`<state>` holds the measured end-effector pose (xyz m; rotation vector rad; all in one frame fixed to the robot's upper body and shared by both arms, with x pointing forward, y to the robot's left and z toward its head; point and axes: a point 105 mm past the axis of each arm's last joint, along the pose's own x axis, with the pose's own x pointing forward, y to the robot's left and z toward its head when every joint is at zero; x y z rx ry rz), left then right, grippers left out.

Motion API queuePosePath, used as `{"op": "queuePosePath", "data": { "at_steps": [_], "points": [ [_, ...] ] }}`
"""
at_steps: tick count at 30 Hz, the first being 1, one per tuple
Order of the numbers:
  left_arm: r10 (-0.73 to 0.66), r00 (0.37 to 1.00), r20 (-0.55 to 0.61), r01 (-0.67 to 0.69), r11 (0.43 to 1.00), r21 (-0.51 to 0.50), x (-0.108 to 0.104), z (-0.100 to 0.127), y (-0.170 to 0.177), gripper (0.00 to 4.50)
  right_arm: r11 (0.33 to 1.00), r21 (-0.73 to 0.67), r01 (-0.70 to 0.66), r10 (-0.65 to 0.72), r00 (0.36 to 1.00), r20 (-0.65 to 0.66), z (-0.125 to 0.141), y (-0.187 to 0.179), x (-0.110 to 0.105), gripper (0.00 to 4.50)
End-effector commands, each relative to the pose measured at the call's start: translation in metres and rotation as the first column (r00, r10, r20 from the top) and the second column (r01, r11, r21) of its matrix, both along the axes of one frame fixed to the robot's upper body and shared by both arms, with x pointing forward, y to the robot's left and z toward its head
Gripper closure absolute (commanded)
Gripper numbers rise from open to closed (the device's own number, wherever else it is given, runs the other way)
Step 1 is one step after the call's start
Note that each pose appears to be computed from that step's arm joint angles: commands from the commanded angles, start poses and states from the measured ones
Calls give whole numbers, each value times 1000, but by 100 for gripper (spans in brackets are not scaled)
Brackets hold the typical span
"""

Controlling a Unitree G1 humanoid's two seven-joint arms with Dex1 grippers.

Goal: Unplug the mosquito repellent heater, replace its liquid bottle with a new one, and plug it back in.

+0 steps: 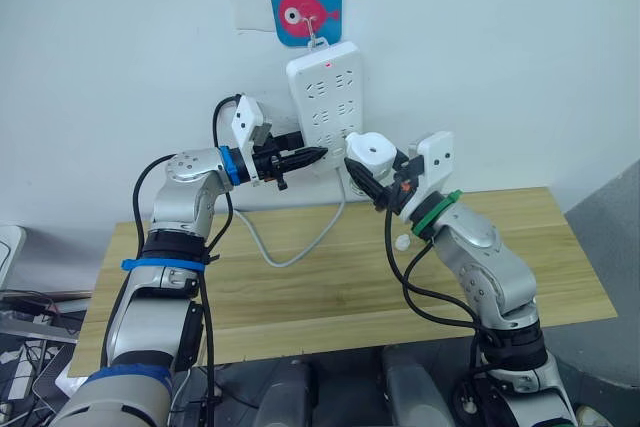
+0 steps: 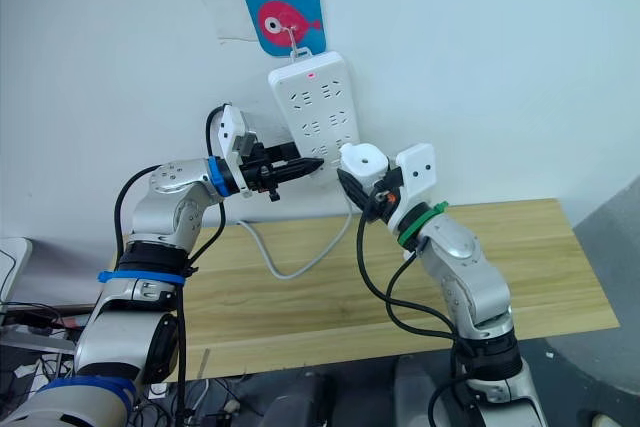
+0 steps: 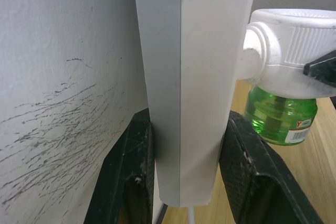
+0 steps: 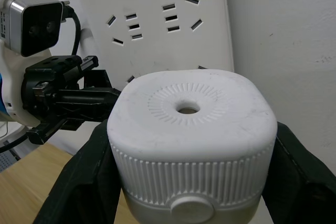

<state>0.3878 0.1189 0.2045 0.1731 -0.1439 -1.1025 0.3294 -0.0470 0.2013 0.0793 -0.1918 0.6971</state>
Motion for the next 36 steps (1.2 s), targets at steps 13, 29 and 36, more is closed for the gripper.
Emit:
{"op": "queuePosePath", "data": {
  "at_steps": [13, 29, 36],
  "points": [
    [-38, 998, 52, 38, 999, 14, -5, 11, -3, 321, 999, 44, -13, 10, 998, 57, 18, 10, 1, 149],
    [-136, 990, -22, 137, 991, 7, -21, 5, -13, 321, 1000, 31, -5, 2, 997, 71, 17, 37, 7, 149],
    [-146, 989, -32, 146, 989, 7, -26, 2, -13, 321, 992, 123, 6, -6, 1000, 0, 20, 37, 12, 149]
  ]
}}
